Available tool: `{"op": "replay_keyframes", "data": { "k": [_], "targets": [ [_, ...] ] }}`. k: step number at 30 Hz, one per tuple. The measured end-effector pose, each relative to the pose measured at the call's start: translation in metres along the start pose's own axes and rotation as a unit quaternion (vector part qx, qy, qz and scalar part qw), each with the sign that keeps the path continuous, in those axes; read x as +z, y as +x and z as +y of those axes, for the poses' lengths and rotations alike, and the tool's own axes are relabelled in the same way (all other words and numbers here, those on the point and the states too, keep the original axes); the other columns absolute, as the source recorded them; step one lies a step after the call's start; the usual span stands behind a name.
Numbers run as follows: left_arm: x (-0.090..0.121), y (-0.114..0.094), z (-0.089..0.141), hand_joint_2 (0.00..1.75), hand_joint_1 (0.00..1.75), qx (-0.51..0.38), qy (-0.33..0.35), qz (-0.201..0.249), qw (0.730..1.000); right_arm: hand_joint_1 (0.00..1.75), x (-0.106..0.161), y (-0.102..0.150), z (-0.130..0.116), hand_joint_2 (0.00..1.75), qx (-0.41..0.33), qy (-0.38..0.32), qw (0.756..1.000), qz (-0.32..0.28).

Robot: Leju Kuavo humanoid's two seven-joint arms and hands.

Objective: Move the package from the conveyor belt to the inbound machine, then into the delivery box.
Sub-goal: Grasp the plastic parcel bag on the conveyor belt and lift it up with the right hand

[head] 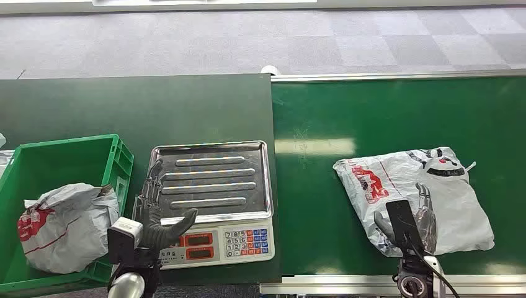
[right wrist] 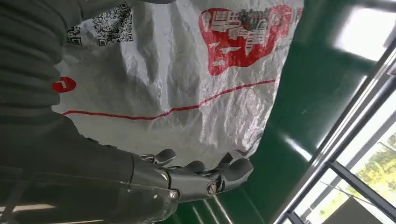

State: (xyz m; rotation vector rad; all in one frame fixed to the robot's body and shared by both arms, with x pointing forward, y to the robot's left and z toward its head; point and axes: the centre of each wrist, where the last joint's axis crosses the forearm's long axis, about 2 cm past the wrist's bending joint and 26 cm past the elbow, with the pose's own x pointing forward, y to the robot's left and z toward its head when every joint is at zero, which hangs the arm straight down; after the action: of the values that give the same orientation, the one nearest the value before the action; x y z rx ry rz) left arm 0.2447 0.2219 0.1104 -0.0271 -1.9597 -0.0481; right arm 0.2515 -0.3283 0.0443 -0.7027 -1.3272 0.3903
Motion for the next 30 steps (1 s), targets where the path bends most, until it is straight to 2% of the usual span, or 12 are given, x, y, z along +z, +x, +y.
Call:
{"op": "replay_keyframes", "data": {
  "k": [10, 27, 28, 30],
  "targets": [
    [0.001, 0.0, 0.0, 1.75, 0.0, -0.004, 0.0, 0.011, 1.0, 0.0, 0.002, -0.015, 0.007, 1.75, 0.085, 0.049, 0.988, 0.122],
    [0.005, -0.001, 0.0, 1.75, 0.0, -0.006, 0.002, 0.019, 1.0, 0.0, 0.006, -0.024, 0.014, 1.75, 0.088, 0.082, 0.981, 0.153],
    [0.005, -0.001, 0.0, 1.75, 0.0, -0.006, 0.002, 0.019, 1.0, 0.06, 0.006, -0.024, 0.014, 1.75, 0.088, 0.083, 0.981, 0.153],
    [0.005, -0.001, 0.0, 1.75, 0.0, -0.006, 0.002, 0.019, 1.0, 0.83, 0.007, -0.024, 0.015, 1.75, 0.083, 0.085, 0.981, 0.152]
  ]
}}
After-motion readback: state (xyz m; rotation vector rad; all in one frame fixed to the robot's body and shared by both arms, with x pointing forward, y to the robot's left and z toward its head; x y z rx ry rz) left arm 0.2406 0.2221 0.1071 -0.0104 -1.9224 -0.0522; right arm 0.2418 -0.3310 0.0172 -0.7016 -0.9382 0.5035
